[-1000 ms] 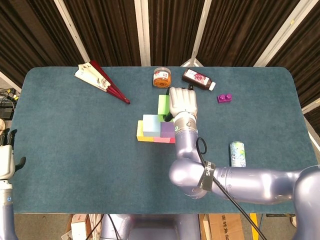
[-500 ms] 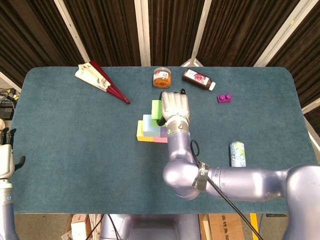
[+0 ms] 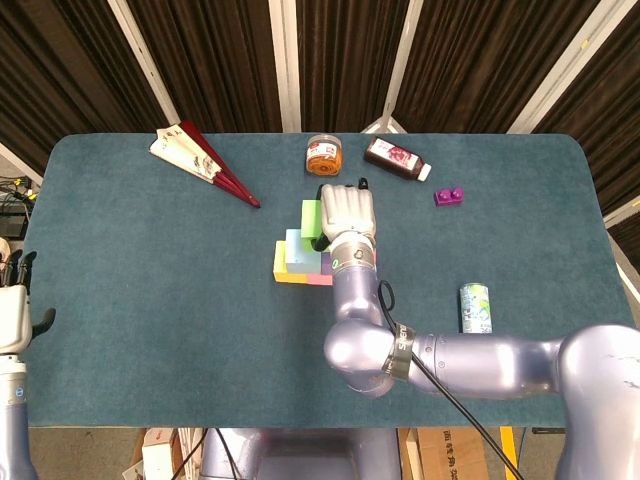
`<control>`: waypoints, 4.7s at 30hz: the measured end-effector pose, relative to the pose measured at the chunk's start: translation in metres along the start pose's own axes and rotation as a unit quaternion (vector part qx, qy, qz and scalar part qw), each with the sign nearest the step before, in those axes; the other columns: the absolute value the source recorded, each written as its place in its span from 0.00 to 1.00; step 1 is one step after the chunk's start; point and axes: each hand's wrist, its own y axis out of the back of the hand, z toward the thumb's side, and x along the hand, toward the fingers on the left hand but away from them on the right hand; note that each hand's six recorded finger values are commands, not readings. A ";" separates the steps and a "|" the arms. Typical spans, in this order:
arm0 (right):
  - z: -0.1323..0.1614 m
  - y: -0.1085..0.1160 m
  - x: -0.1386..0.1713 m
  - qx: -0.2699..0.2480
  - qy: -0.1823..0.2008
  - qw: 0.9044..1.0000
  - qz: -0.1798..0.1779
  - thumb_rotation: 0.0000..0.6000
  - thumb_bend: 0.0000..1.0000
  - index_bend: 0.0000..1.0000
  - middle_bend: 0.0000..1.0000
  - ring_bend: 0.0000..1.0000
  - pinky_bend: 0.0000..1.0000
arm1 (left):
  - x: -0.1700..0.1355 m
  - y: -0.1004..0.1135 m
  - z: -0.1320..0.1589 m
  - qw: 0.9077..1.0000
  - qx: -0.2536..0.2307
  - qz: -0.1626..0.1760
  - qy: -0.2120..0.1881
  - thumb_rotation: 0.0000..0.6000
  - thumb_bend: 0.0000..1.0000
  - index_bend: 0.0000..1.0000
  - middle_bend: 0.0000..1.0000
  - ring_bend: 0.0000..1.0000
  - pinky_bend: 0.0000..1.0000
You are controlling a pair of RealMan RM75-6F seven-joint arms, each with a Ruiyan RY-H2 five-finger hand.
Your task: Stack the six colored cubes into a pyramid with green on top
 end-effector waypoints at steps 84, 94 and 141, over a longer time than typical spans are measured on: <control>-0.006 -0.018 -0.004 -0.003 0.030 0.999 0.031 1.00 0.35 0.41 0.33 0.18 0.00 | 0.002 0.006 -0.002 0.999 -0.013 0.033 -0.006 1.00 0.31 0.10 0.05 0.00 0.00; -0.006 -0.020 -0.004 0.001 0.031 0.999 0.036 1.00 0.35 0.38 0.30 0.15 0.00 | 0.002 0.006 -0.003 0.999 -0.013 0.034 -0.005 1.00 0.31 0.10 0.05 0.00 0.00; -0.005 -0.019 0.003 0.005 0.045 0.998 0.045 1.00 0.35 0.21 0.18 0.04 0.00 | 0.002 0.006 -0.003 0.999 -0.010 0.037 0.003 1.00 0.31 0.10 0.04 0.00 0.00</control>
